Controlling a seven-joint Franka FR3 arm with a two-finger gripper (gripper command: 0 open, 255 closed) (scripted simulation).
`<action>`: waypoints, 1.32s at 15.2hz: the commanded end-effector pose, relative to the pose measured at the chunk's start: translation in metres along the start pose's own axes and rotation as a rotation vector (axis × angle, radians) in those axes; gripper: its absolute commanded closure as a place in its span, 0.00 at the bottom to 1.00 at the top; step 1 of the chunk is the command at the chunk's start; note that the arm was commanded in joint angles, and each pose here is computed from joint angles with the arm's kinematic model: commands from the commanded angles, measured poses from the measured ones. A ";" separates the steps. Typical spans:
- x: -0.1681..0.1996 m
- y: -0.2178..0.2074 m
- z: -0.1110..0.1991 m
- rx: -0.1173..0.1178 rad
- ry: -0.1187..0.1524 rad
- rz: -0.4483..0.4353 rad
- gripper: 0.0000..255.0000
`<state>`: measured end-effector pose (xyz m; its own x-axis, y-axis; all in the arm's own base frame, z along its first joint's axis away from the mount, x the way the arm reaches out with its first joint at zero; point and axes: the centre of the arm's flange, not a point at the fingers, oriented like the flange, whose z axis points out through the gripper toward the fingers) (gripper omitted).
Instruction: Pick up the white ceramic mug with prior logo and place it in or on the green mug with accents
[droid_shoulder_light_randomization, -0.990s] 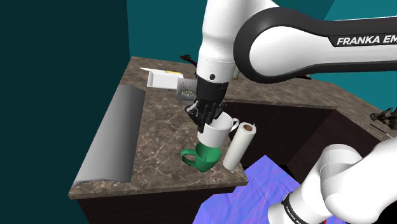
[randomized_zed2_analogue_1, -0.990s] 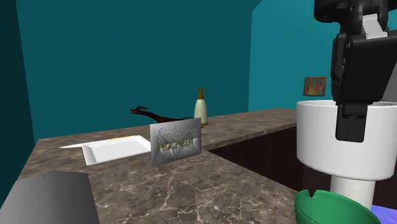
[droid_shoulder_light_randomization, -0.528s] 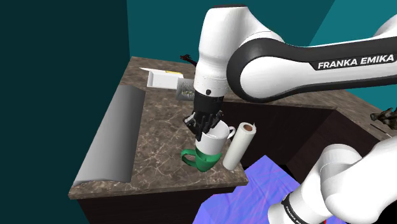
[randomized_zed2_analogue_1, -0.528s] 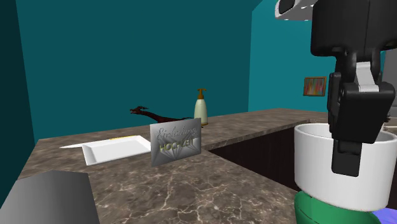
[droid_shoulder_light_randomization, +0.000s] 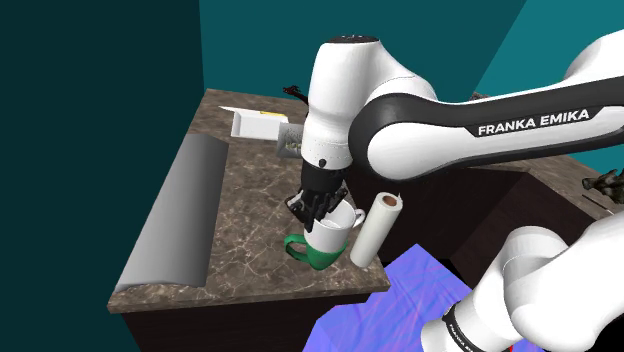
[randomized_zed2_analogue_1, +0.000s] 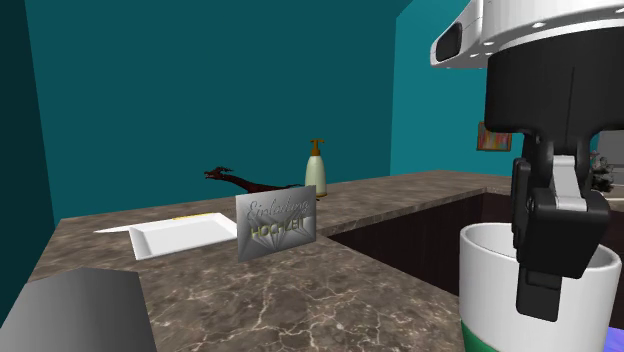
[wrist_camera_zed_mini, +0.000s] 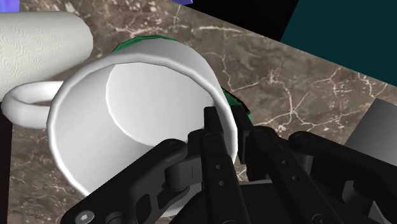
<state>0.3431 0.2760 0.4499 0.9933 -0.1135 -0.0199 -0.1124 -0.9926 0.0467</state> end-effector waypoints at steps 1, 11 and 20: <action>0.000 0.000 0.002 -0.002 -0.002 0.000 1.00; 0.000 0.000 0.002 -0.002 -0.002 0.000 0.00; 0.000 0.000 -0.048 -0.002 -0.002 0.000 0.00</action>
<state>0.3445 0.2778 0.4973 0.9933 -0.1138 -0.0222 -0.1127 -0.9925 0.0483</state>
